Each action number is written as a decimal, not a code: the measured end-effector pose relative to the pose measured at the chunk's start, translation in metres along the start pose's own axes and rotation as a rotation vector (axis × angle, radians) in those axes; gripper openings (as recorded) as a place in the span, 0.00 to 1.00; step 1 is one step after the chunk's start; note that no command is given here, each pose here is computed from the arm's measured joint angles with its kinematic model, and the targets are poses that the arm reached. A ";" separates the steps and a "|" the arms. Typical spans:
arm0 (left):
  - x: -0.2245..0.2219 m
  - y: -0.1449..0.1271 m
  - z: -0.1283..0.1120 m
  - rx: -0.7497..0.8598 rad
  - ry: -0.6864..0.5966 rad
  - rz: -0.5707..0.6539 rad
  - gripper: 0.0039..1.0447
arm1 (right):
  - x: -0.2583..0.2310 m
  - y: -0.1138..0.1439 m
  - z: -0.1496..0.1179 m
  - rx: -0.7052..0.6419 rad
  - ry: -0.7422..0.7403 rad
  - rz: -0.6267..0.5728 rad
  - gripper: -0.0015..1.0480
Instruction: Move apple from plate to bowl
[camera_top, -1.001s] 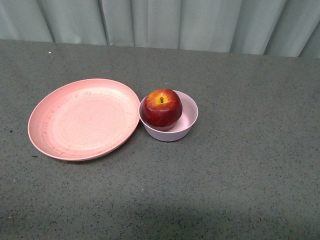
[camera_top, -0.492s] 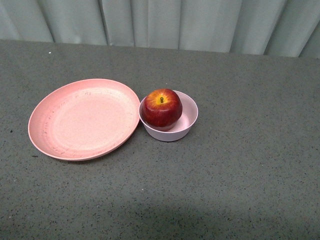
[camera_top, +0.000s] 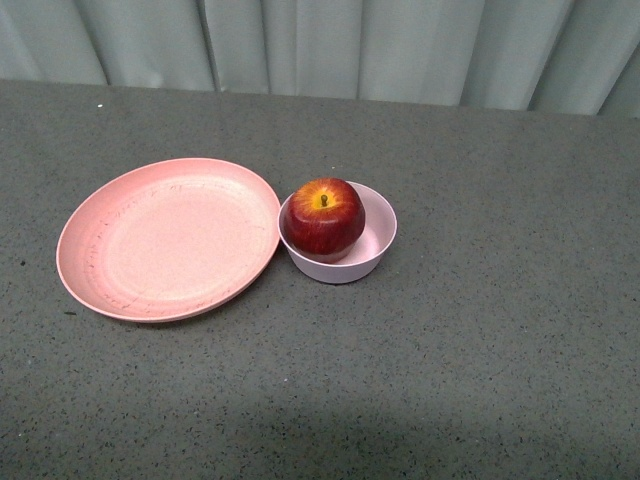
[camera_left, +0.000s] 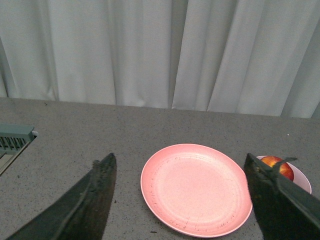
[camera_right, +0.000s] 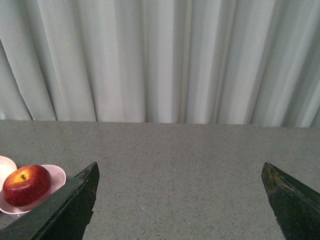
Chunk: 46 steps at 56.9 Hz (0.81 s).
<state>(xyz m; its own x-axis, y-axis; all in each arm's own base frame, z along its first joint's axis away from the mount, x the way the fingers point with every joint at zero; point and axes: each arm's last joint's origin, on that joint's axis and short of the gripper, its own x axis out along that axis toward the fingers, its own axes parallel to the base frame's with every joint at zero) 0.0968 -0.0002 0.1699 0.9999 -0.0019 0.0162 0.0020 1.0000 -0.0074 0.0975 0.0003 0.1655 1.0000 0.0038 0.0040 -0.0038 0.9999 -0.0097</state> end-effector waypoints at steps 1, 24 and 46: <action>0.000 0.000 0.000 0.000 0.000 0.000 0.78 | 0.000 0.000 0.000 0.000 0.000 0.000 0.91; 0.000 0.000 0.000 0.003 0.000 0.000 0.94 | 0.000 0.000 0.000 0.000 0.000 0.000 0.91; 0.000 0.000 0.000 0.003 0.000 0.000 0.94 | 0.000 0.000 0.000 0.000 0.000 0.000 0.91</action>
